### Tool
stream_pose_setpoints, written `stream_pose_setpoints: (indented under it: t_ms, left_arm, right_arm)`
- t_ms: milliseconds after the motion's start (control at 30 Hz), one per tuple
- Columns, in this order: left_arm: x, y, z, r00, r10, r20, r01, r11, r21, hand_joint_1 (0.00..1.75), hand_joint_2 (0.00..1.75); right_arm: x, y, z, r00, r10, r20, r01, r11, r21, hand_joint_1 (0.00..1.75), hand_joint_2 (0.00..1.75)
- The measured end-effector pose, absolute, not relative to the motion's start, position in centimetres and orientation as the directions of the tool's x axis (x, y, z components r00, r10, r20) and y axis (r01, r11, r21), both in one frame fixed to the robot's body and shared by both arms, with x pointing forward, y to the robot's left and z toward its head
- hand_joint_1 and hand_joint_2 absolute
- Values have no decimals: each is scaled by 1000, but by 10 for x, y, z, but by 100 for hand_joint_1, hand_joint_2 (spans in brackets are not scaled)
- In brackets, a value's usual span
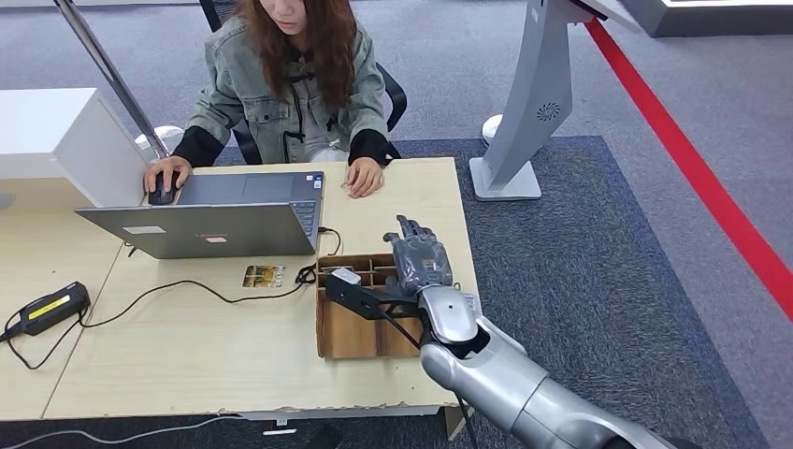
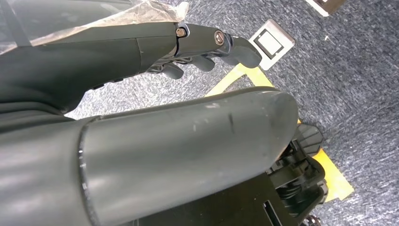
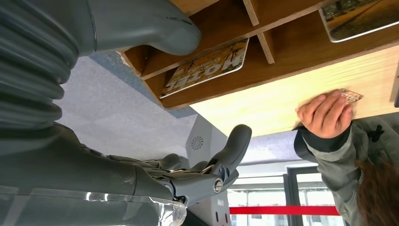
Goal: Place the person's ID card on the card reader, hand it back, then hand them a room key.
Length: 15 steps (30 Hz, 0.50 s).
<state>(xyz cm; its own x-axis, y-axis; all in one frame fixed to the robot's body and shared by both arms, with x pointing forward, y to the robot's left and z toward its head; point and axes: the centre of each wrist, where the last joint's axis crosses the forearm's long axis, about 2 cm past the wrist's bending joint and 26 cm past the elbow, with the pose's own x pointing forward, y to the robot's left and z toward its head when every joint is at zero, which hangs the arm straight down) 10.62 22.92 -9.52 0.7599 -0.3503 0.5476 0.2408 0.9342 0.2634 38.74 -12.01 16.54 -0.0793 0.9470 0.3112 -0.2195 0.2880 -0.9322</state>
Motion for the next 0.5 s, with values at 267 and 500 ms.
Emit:
stream_pose_setpoints:
  t_ms: [267, 500]
  left_arm:
    - [104, 229, -96, 763, -349, 545, 238, 935, 264, 0, 0]
    - [103, 229, -96, 764, -348, 543, 238, 935, 264, 0, 0]
  right_arm:
    - [387, -118, 166, -80, 946, 315, -221, 292, -931, 63, 175]
    - [388, -118, 166, -77, 945, 318, -219, 296, -930, 65, 175]
